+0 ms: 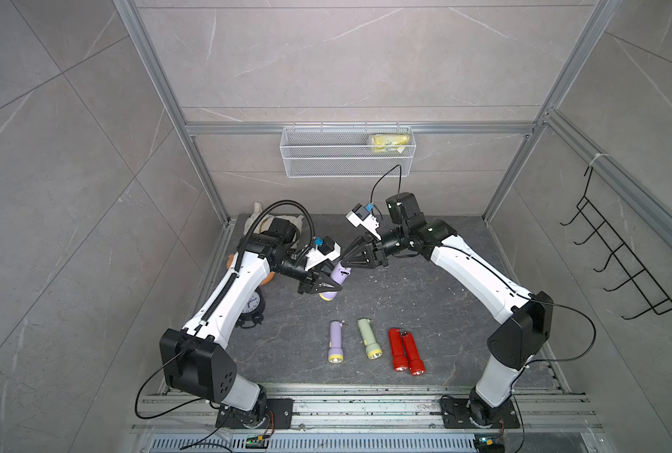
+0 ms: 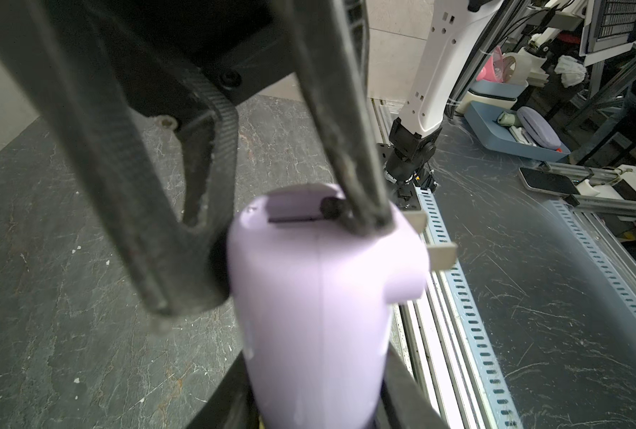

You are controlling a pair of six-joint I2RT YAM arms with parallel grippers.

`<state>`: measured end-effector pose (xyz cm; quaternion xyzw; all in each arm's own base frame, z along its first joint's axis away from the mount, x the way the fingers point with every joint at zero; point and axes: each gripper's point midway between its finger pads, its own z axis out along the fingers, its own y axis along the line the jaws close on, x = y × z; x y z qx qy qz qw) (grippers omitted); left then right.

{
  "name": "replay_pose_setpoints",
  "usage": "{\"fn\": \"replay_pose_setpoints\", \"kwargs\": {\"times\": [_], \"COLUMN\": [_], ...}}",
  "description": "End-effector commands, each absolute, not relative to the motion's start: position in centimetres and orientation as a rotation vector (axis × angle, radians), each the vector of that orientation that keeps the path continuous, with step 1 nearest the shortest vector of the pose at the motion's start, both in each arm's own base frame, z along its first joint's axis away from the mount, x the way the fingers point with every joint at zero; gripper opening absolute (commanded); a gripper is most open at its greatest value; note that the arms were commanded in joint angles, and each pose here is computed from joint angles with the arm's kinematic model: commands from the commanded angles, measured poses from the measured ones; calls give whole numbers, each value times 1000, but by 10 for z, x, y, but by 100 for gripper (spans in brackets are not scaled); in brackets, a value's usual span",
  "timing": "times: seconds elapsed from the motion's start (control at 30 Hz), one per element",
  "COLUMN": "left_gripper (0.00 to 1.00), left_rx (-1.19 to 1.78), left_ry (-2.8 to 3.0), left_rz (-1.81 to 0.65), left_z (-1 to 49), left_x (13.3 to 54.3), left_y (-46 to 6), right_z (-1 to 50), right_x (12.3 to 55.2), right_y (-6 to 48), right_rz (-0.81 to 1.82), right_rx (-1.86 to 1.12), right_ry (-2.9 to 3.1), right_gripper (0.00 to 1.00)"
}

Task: Close the plug at the bottom of the flashlight
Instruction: Close the plug of the flashlight.

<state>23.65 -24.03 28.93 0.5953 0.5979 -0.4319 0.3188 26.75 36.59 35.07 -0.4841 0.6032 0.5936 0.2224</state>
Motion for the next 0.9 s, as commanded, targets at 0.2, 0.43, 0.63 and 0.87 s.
{"fn": "replay_pose_setpoints", "kwargs": {"times": [0.2, 0.43, 0.63, 0.87], "left_gripper": [0, 0, 0, 0], "left_rx": [1558, 1559, 1558, 1559], "left_ry": [1454, 1454, 1457, 1456], "left_rz": [-1130, -1127, -1129, -1126], "left_z": [315, 314, 314, 314], "left_x": [235, 234, 235, 235], "left_y": [-243, -243, -243, -243], "right_z": [350, 359, 361, 357], "right_x": [242, 241, 240, 239], "right_y": [362, 353, 351, 351], "right_rz": [1700, 1720, 1744, 1760], "right_rx": [-1389, -1385, -1383, -1384], "right_ry": [1660, 1626, 1619, 1626], "right_gripper": [34, 39, 41, 43]}}
